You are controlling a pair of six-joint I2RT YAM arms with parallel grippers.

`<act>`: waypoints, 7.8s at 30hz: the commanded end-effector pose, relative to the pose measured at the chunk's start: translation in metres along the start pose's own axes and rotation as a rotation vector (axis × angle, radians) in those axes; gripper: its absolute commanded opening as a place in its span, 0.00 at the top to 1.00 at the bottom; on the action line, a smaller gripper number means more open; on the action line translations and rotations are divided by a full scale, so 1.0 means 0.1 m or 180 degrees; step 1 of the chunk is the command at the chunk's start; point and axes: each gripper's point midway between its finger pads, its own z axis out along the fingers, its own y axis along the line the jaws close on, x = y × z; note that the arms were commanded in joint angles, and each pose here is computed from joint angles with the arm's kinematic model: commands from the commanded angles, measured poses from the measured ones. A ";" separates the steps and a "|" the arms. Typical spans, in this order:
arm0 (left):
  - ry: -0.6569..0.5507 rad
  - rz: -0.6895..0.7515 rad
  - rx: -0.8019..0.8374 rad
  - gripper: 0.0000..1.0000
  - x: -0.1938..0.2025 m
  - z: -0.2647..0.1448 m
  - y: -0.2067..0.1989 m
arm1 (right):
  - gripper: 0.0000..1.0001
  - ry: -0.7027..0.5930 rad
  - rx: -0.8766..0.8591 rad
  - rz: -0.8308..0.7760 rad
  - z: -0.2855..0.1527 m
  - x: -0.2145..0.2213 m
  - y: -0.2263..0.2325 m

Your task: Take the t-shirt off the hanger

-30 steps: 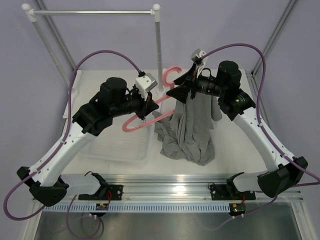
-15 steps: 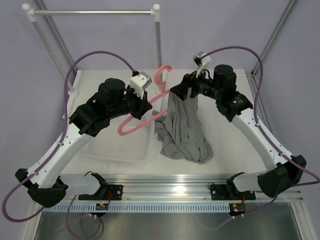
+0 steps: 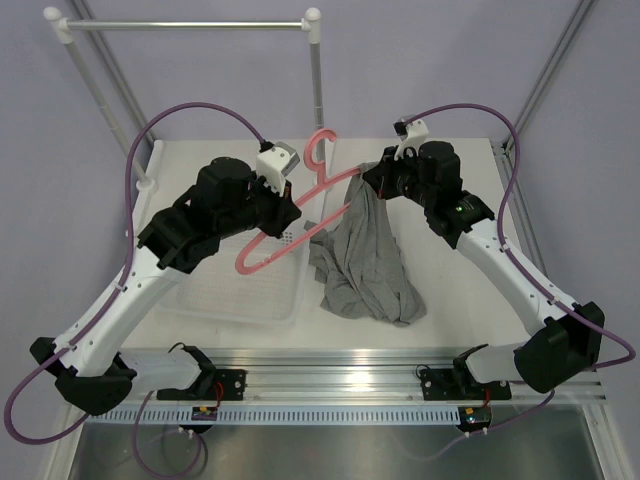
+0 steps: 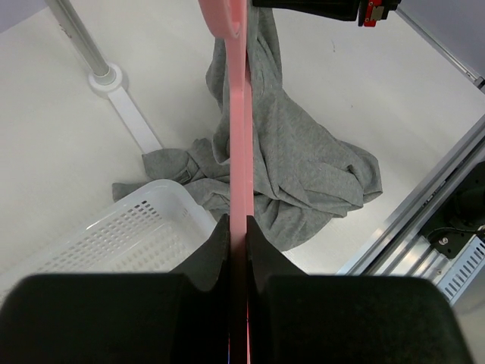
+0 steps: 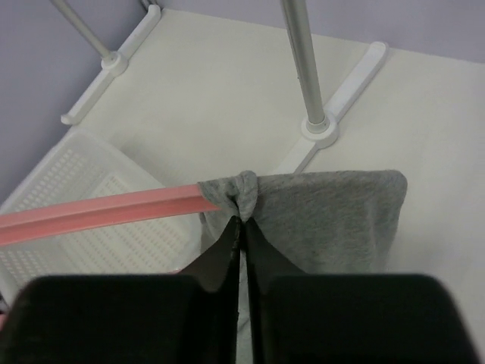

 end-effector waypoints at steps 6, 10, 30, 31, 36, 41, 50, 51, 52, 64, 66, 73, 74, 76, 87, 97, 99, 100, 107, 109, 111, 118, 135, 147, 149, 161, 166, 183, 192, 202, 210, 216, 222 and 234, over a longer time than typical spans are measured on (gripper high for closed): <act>-0.0570 -0.0072 -0.0307 1.00 -0.42 -0.42 0.12 | 1.00 -0.0147 0.0784 0.0266 -0.01 -0.03 -0.40; -0.0637 -0.0163 -0.0628 1.00 -0.40 -0.59 0.28 | 1.00 -0.0090 0.1488 0.0310 -0.20 0.00 -0.74; -0.0961 -0.0485 -0.1114 1.00 -0.32 -0.91 0.54 | 0.27 0.0896 0.1266 0.0978 -0.30 1.67 -0.38; -0.0984 -0.0509 -0.1138 1.00 -0.34 -0.92 0.55 | 0.22 0.0918 0.1290 0.0978 -0.29 1.71 -0.38; -0.1191 -0.0480 -0.1384 1.00 -0.56 -0.95 0.68 | 0.10 0.0886 0.1164 0.0992 -0.31 1.76 -0.27; -0.1180 -0.0339 -0.1642 1.00 -0.85 -0.83 0.83 | 0.09 0.0756 0.1175 0.0781 -0.52 1.44 -0.25; -0.1070 -0.0528 -0.2121 1.00 -1.12 -0.54 1.48 | 0.00 0.0287 0.0759 0.0765 -0.92 0.94 0.01; -0.1085 -0.0544 -0.2170 1.00 -1.15 -0.54 1.57 | 0.00 0.0212 0.0647 0.0803 -0.92 0.89 0.07; -0.1135 -0.0510 -0.2038 1.00 -1.23 -0.48 1.54 | 0.01 0.0233 0.0576 0.0814 -0.93 0.94 0.10; -0.1294 -0.0523 -0.2190 1.00 -1.57 -0.15 2.29 | 0.00 -0.0022 -0.0068 0.0755 -1.32 0.79 0.42; -0.1281 -0.0593 -0.2199 1.00 -1.56 -0.09 2.46 | 0.01 -0.0118 -0.0105 0.0762 -1.40 0.75 0.44; -0.1214 -0.0366 -0.2511 1.00 -1.58 0.01 2.81 | 0.00 -0.0295 -0.0226 0.0747 -1.57 0.67 0.48; -0.1226 -0.0386 -0.2517 1.00 -1.57 0.00 2.87 | 0.01 -0.0287 -0.0232 0.0737 -1.58 0.68 0.49; -0.1261 -0.0422 -0.2424 1.00 -1.58 0.05 2.89 | 0.00 -0.0293 -0.0267 0.0724 -1.60 0.66 0.51; -0.1326 -0.0247 -0.2260 0.94 -1.69 0.07 2.88 | 0.00 -0.0275 -0.0236 0.0702 -1.56 0.68 0.49; -0.1109 -0.0158 -0.2265 0.77 -1.56 0.25 2.98 | 0.00 -0.0326 -0.0278 0.0683 -1.62 0.65 0.51; -0.1076 -0.0173 -0.2337 0.80 -1.52 0.24 3.01 | 0.01 -0.0356 -0.0270 0.0679 -1.64 0.65 0.50; -0.1061 -0.0180 -0.2351 0.80 -1.50 0.25 3.03 | 0.01 -0.0355 -0.0263 0.0670 -1.64 0.66 0.49; -0.1182 -0.0314 -0.2166 0.12 -1.50 0.07 2.79 | 0.01 -0.0395 -0.0328 0.0663 -1.71 0.62 0.53; -0.1336 -0.0377 -0.2118 0.03 -1.58 -0.12 2.65 | 0.00 -0.0408 -0.0311 0.0650 -1.71 0.63 0.51; -0.1392 -0.0560 -0.2084 0.01 -1.53 -0.18 2.57 | 0.01 -0.0416 -0.0282 0.0647 -1.71 0.62 0.50; -0.1905 -0.0958 -0.1969 0.01 -1.52 -0.82 2.00 | 0.01 -0.0529 -0.0479 0.0580 -1.80 0.60 0.58; -0.0334 0.0168 -0.0852 0.01 -0.32 0.87 -0.10 | 0.00 -0.1447 0.0713 0.0893 -2.46 0.32 -0.15; 0.0927 0.0326 -0.0851 0.01 1.48 2.08 -0.46 | 0.00 -0.2199 0.0844 0.1133 -3.08 0.22 -0.35; 0.0959 0.0229 -0.0656 0.01 1.63 2.19 -0.57 | 0.00 -0.2192 0.0851 0.1118 -3.07 0.23 -0.36; 0.1426 -0.0105 -0.0583 0.01 2.48 2.65 -0.67 | 0.01 -0.2183 0.0801 0.1094 -3.03 0.22 -0.33; 0.1340 -0.0159 -0.0520 0.23 2.56 2.72 -0.70 | 0.01 -0.2198 0.0789 0.1092 -3.04 0.21 -0.32; -0.0581 -0.0082 -0.0426 1.00 -0.22 1.19 -0.85 | 0.01 -0.2197 0.0766 0.1079 -3.01 0.20 -0.31; -0.1306 -0.0208 -0.2092 1.00 -0.87 -0.38 0.29 | 0.01 -0.2185 0.0760 0.1060 -3.00 0.21 -0.30; -0.1681 -0.0607 -0.2734 1.00 -0.43 -1.38 1.02 | 0.01 -0.2114 0.0753 0.1033 -2.93 0.22 -0.29; -0.1596 -0.0869 -0.2811 1.00 0.14 -1.19 1.27 | 0.01 -0.2117 0.0745 0.1037 -2.94 0.24 -0.29; -0.1849 -0.0899 -0.2261 1.00 0.16 -0.66 1.22 | 0.01 -0.2041 0.0733 0.0994 -2.87 0.24 -0.27; -0.1636 -0.1064 -0.2433 1.00 0.46 -0.31 1.37 | 0.01 -0.2031 0.0730 0.0982 -2.88 0.24 -0.26; -0.1426 -0.1538 -0.3375 1.00 1.36 -0.38 1.84 | 0.00 -0.2048 0.0742 0.0993 -2.89 0.23 -0.27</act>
